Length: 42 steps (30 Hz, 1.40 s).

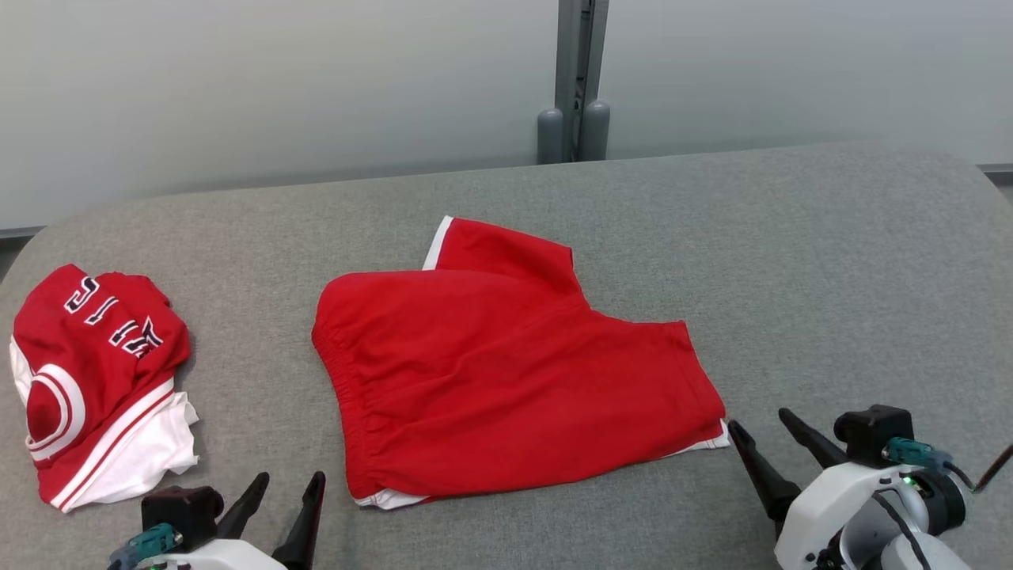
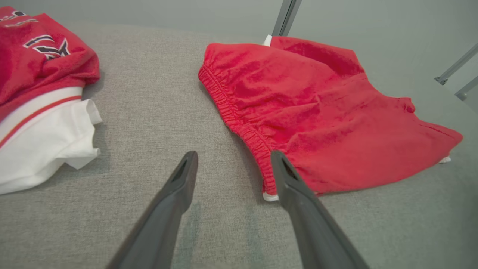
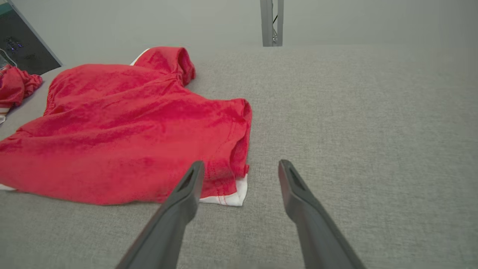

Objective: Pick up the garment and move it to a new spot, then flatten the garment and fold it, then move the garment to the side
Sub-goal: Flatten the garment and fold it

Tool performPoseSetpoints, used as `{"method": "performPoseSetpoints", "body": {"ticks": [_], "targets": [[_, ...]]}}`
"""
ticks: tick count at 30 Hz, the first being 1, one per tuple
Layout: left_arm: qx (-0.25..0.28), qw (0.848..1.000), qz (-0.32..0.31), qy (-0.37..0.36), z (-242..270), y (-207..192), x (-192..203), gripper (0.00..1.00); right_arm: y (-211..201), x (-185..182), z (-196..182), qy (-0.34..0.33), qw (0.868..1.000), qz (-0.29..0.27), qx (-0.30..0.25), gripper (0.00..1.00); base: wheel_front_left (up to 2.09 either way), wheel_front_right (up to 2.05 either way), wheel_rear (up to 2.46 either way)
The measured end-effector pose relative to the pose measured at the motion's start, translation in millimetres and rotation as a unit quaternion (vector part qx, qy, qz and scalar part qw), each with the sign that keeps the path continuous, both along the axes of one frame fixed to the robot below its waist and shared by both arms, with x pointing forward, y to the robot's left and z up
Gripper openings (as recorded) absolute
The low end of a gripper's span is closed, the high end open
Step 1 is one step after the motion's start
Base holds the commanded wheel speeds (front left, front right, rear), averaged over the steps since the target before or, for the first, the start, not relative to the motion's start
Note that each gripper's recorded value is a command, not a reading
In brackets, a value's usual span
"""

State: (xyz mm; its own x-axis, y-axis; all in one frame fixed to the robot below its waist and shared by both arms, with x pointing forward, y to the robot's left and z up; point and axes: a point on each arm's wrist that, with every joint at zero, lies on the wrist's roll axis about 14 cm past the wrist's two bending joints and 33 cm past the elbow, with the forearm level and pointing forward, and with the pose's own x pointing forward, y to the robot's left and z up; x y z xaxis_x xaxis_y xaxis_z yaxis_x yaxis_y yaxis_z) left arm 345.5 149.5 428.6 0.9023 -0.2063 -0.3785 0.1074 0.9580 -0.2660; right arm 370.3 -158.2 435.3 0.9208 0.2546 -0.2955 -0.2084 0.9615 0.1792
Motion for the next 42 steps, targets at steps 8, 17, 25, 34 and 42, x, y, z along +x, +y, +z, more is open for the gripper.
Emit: {"method": "performPoseSetpoints", "body": {"ticks": [8,17,25,34,42], "targets": [[-0.004,0.997,-0.037,0.069,-19,-13,-13,1.00,10,-5,-37,0.083,0.996,0.041,-0.013,1.00,0.00,0.00,0.00],[0.002,0.989,-0.092,0.118,-32,-32,-20,1.00,19,2,-57,0.124,0.990,0.066,-0.024,1.00,0.00,0.00,0.00],[0.013,0.982,-0.127,0.139,-41,-44,-12,1.00,26,12,-60,0.133,0.987,0.084,-0.034,1.00,0.00,0.00,0.00],[0.019,0.979,-0.146,0.138,-51,-54,-5,1.00,31,16,-60,0.132,0.986,0.092,-0.037,1.00,0.00,0.00,0.00],[0.016,0.979,-0.155,0.135,-53,-60,-5,0.98,35,17,-60,0.126,0.987,0.098,-0.036,1.00,0.00,0.00,0.00]]}}
